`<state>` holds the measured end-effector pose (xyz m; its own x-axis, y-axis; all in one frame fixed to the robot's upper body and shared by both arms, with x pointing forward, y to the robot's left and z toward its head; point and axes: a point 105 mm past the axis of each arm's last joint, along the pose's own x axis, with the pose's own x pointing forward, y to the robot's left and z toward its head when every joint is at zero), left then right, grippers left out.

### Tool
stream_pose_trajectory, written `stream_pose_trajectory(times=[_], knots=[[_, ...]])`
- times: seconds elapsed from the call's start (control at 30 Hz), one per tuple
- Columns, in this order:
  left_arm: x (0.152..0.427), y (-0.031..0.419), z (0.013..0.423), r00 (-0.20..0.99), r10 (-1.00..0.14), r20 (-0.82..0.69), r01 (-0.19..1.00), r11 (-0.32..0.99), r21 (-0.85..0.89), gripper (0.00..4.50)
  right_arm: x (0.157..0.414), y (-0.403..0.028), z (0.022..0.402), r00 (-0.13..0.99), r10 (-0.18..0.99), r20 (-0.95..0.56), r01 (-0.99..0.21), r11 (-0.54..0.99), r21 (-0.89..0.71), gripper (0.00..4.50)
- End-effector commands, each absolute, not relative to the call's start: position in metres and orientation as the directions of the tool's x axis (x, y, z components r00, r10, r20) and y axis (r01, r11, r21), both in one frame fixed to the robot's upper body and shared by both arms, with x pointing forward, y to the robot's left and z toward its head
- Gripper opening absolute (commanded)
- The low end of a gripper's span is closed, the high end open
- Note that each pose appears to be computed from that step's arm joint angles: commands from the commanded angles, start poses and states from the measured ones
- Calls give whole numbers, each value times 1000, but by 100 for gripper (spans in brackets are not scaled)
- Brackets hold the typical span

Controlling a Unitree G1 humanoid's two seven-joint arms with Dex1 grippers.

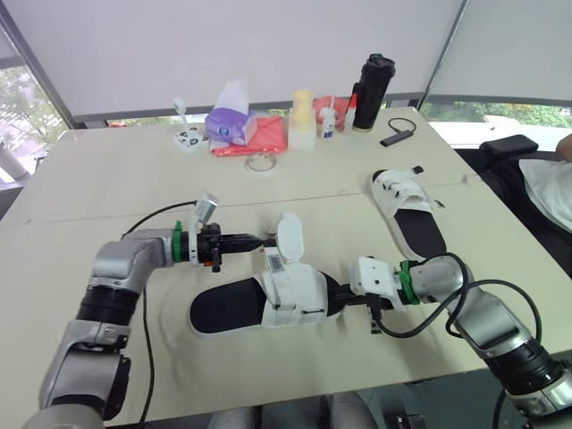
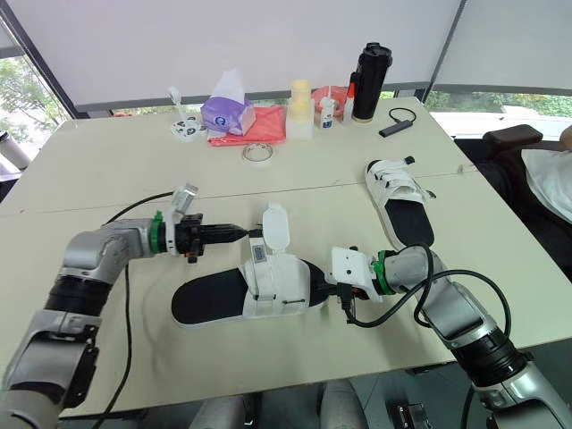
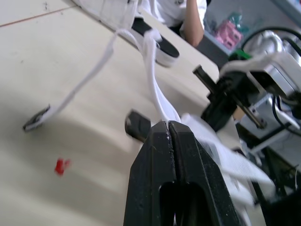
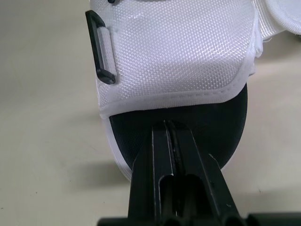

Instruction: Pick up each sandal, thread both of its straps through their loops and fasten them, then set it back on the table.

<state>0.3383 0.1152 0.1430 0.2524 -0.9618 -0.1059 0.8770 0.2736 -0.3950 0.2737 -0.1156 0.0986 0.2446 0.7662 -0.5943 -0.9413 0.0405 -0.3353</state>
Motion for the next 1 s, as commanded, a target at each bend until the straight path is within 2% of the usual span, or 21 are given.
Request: stream_pose_trajectory(times=[0.03, 0.2, 0.23, 0.37, 0.47, 0.53, 0.63, 0.8, 1.0], knots=[[345, 117, 153, 285, -954, -88, 874, 297, -386, 143, 271, -113, 93, 227, 754, -617, -945, 16, -327, 0], [351, 118, 157, 334, -941, -52, 851, 325, -412, 407, 271, -113, 93, 227, 754, -617, -945, 16, -328, 0], [353, 118, 160, 345, -938, -40, 845, 329, -422, 447, 270, -113, 93, 227, 753, -617, -944, 16, -328, 0], [360, 122, 172, 413, -910, 33, 785, 337, -520, 447, 270, -113, 92, 227, 753, -617, -944, 15, -330, 0], [362, 119, 178, 447, -890, 92, 685, 275, -675, 447, 271, -112, 92, 229, 752, -618, -943, 14, -333, 0], [358, 115, 176, 446, -891, 81, 661, 267, -701, 447, 271, -112, 91, 229, 752, -618, -943, 13, -334, 0], [363, 115, 174, 488, -871, 53, 661, 329, -674, 447, 271, -111, 91, 228, 752, -618, -942, 10, -335, 0], [358, 116, 154, 457, -884, -96, 824, 461, -330, 447, 272, -111, 91, 230, 751, -619, -941, 8, -339, 0], [360, 120, 149, 431, -895, -115, 896, 439, -61, 447, 272, -112, 90, 232, 746, -625, -939, 5, -343, 0]])
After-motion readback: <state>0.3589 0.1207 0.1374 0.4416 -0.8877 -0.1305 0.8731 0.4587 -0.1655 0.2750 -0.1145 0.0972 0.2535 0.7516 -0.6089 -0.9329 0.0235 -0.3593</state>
